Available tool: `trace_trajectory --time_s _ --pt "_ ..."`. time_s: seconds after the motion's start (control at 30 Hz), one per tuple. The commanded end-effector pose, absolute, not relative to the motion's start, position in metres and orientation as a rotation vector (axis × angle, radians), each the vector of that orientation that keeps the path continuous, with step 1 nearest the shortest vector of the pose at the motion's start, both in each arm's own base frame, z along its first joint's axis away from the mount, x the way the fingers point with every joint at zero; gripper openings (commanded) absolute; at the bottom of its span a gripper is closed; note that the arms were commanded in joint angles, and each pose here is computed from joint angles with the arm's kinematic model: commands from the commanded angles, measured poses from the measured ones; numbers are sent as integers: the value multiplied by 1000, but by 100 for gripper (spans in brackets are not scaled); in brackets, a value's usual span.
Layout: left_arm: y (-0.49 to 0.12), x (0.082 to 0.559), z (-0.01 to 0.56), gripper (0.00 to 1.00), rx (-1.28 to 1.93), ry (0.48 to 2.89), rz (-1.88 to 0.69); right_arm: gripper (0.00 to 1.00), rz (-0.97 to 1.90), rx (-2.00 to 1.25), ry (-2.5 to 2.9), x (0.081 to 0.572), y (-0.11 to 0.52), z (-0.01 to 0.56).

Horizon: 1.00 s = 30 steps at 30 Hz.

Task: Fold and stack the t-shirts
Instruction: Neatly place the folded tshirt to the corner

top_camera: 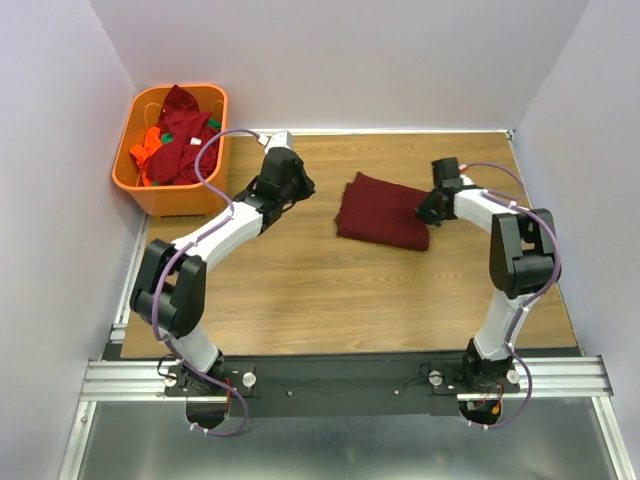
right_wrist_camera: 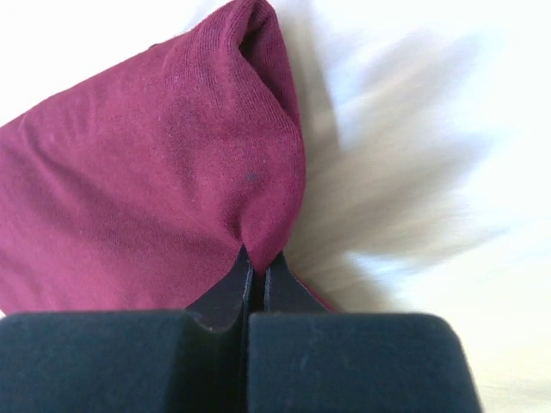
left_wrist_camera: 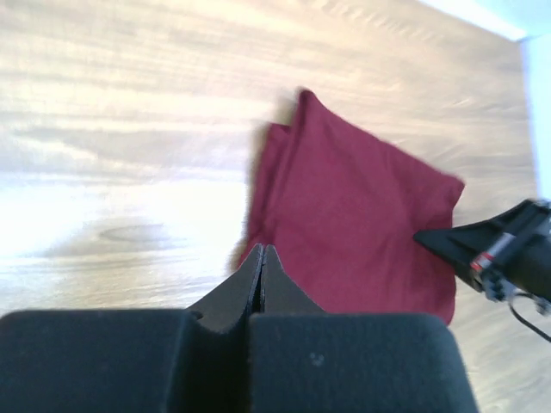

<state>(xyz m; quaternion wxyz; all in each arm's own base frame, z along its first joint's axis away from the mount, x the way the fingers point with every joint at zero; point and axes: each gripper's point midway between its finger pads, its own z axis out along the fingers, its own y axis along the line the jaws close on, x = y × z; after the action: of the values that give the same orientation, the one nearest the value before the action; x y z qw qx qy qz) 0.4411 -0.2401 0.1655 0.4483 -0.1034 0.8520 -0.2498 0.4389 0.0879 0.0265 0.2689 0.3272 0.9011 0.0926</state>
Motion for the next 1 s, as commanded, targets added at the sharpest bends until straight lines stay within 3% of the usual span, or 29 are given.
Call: trace_trajectory --time_s 0.0,0.47,0.77,0.97 --pt "-234 435 195 0 -223 2058 -609 1 31 1200 2363 408 15 19" --pt "-229 395 227 0 -145 2006 -696 1 -350 1856 2133 275 -136 21" --pt "-225 383 229 0 -126 1994 -710 1 -506 2128 1978 184 -179 26" --pt "-226 381 228 0 -128 1993 -715 0 -516 2163 1915 164 -175 35"
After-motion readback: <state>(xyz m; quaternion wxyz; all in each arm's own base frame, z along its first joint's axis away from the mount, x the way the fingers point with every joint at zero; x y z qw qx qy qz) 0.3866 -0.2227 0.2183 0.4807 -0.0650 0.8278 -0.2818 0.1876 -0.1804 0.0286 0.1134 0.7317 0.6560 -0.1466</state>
